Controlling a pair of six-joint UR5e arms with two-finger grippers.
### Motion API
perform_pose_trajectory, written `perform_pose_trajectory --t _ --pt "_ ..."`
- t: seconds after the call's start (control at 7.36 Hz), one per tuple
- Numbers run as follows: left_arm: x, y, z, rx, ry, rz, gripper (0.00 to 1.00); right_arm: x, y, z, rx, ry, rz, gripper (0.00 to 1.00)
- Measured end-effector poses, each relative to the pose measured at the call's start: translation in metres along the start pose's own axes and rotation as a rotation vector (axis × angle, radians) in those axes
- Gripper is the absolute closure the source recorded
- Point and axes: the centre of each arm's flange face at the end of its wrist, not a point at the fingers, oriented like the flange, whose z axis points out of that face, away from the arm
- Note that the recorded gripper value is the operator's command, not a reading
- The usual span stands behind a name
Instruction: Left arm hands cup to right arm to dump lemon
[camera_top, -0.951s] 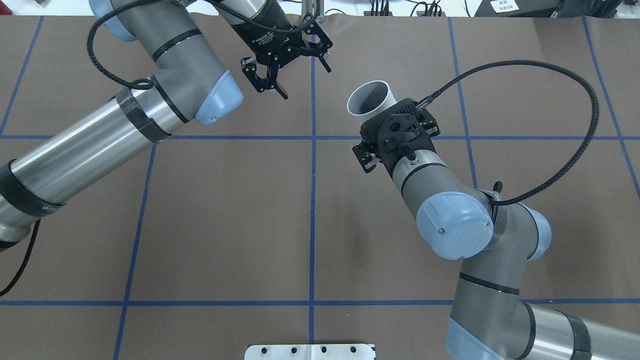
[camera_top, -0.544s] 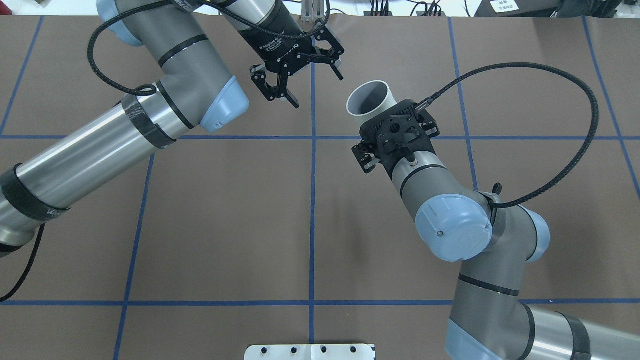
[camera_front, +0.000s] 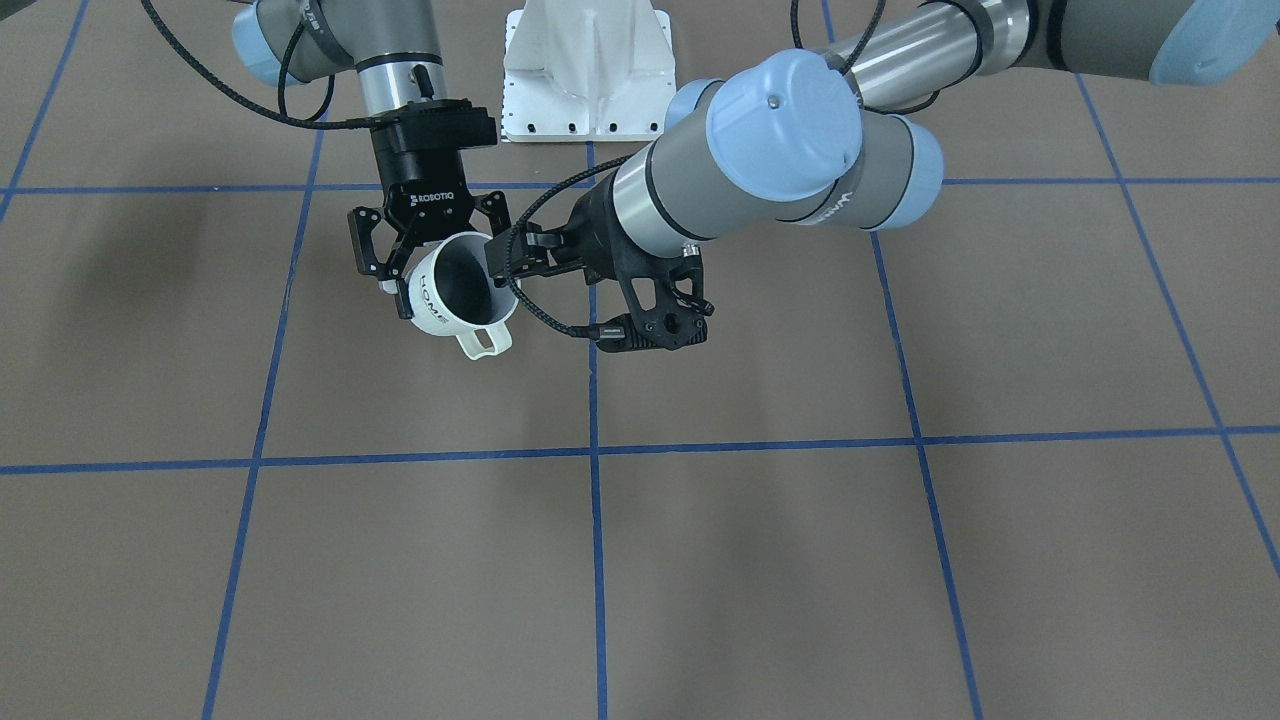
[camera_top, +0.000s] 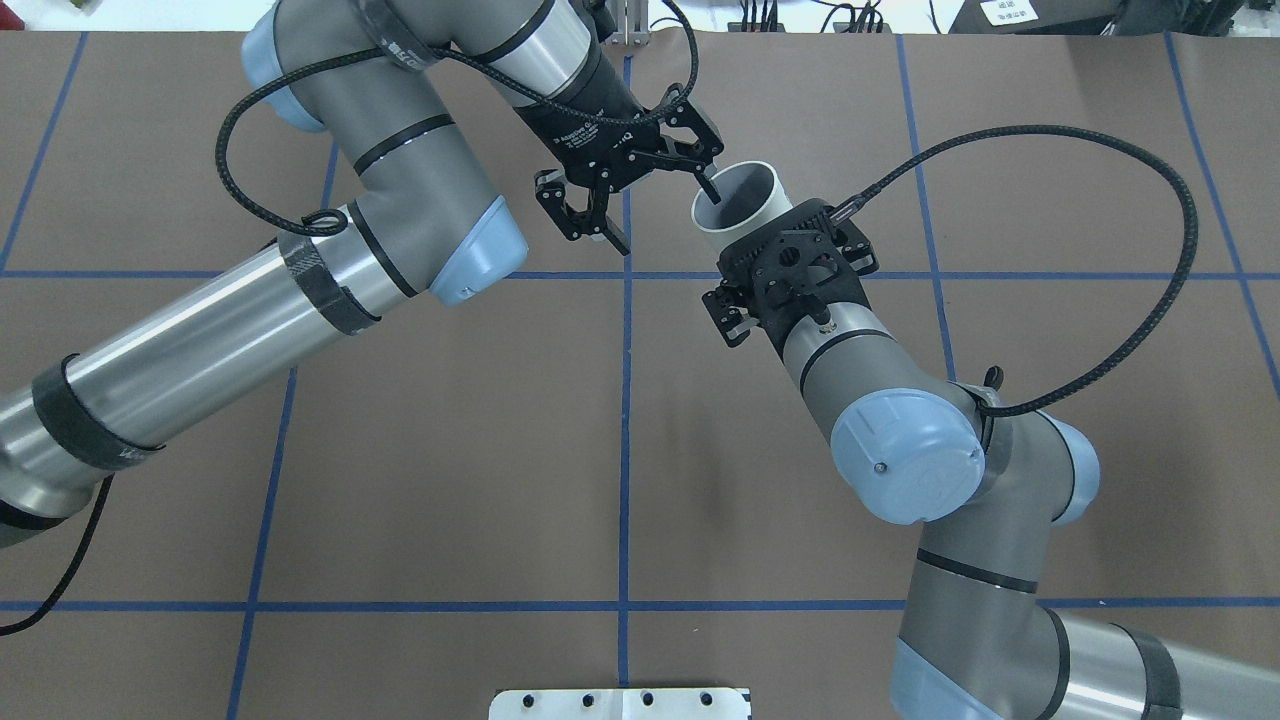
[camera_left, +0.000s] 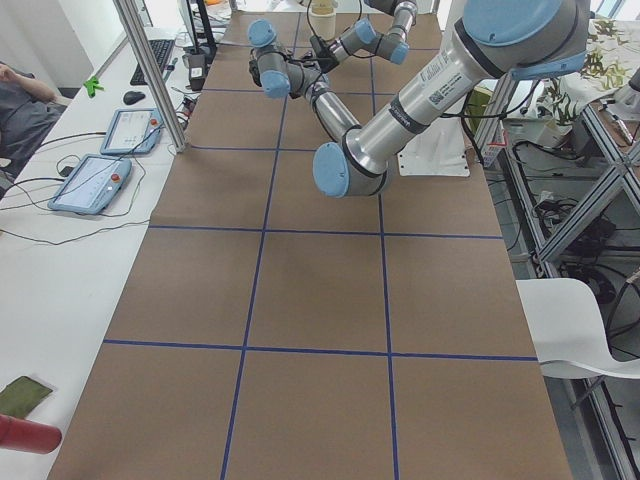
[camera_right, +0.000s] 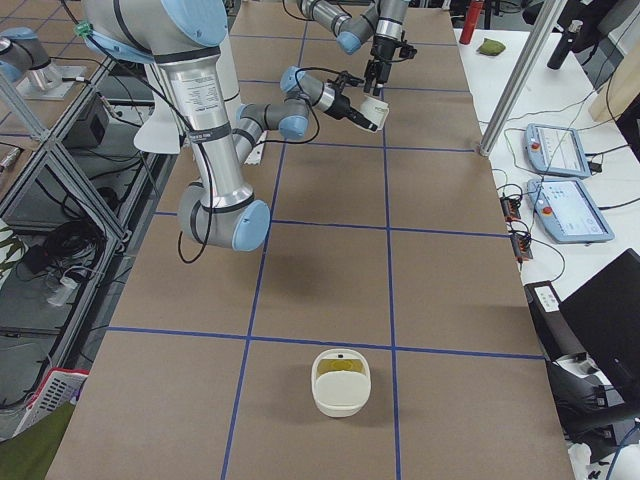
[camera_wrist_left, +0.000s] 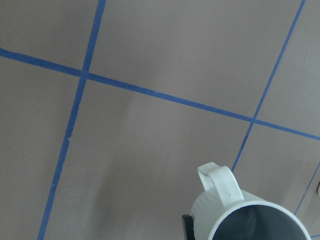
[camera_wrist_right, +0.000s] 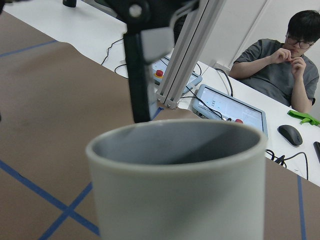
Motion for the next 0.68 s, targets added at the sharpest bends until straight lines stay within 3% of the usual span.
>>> perform_pose_trajectory --t 0.27,0.68 --pt "0.003 0.002 0.005 -0.004 -0.001 0.003 0.29 0.0 0.001 0.0 -0.001 0.0 -0.001 0.94" --pt "0.016 0.001 0.008 -0.004 -0.001 0.004 0.35 -0.001 0.001 0.0 0.0 -0.001 0.0 0.93"
